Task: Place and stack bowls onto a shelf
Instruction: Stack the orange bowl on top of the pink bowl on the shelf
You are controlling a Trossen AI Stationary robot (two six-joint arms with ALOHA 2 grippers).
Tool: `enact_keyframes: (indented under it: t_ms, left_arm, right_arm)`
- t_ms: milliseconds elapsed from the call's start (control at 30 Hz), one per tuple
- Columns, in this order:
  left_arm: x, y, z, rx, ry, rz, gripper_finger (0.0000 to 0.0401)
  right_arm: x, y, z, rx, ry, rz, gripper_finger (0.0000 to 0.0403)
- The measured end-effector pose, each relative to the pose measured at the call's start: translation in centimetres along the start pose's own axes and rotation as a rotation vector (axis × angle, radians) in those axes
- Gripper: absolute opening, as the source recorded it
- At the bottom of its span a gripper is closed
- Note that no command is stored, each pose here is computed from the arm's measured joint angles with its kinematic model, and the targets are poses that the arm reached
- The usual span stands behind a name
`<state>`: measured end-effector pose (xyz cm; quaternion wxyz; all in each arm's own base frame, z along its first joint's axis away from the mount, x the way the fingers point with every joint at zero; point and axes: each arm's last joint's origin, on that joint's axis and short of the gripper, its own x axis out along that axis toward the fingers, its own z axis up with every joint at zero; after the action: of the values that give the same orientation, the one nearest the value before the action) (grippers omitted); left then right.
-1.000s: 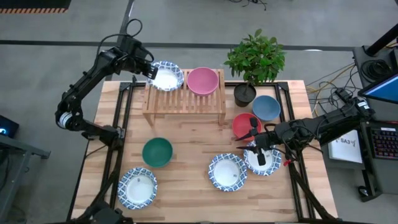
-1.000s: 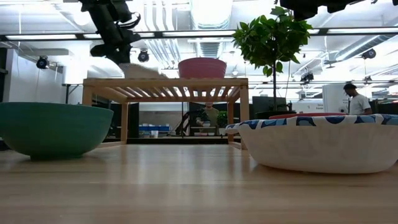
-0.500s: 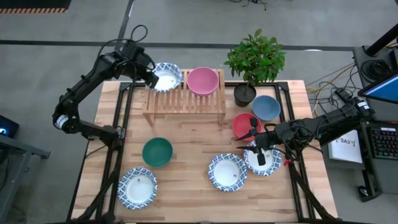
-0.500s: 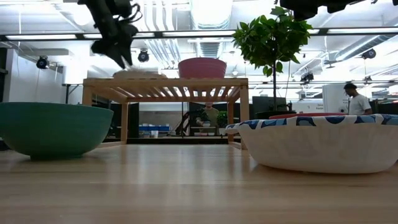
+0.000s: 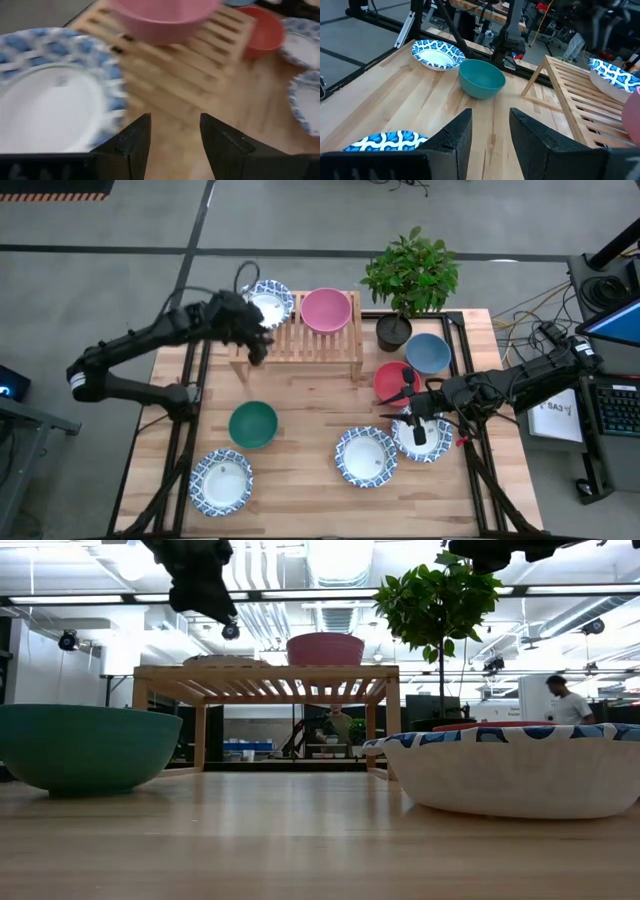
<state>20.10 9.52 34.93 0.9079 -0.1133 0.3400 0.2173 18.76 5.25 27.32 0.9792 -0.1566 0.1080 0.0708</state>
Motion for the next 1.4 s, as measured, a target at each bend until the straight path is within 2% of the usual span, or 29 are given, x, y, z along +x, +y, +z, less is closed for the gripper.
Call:
enact_keyframes:
  t_ms: [133,333,500,767,1033,1233,1400]
  left_arm:
    - [0.3,-2.0,-1.9,-0.011,-0.119,-0.09,0.0142]
    - [-0.7,-5.6,-3.7,0.051,-0.36,-0.301,0.0125]
    - [-1.5,-7.9,-5.0,0.094,-0.463,-0.42,0.0117]
    - [-0.4,-9.5,-7.4,0.159,-0.427,-0.408,0.0114]
    - [0.8,-9.4,-8.2,0.178,-0.429,-0.318,0.0113]
    - [0.8,-9.4,-8.2,0.18,-0.43,-0.311,0.0113]
    - [0.9,-9.3,-8.5,0.176,-0.405,-0.307,0.0113]
  right_arm:
    - [0.0,0.0,0.0,0.031,0.003,-0.013,0.0121]
    - [0.2,-0.5,-0.3,0.166,0.047,-0.194,0.0121]
    - [1.0,-0.6,-0.9,0.242,0.084,-0.243,0.0121]
    - [2.6,-1.0,-0.8,0.38,0.206,-0.265,0.0121]
    - [3.3,-1.2,0.0,0.547,0.538,-0.321,0.0121]
    - [3.6,-1.8,0.4,0.717,0.817,-0.415,0.0121]
    - [5.2,-2.2,0.2,0.883,0.992,-0.419,0.0121]
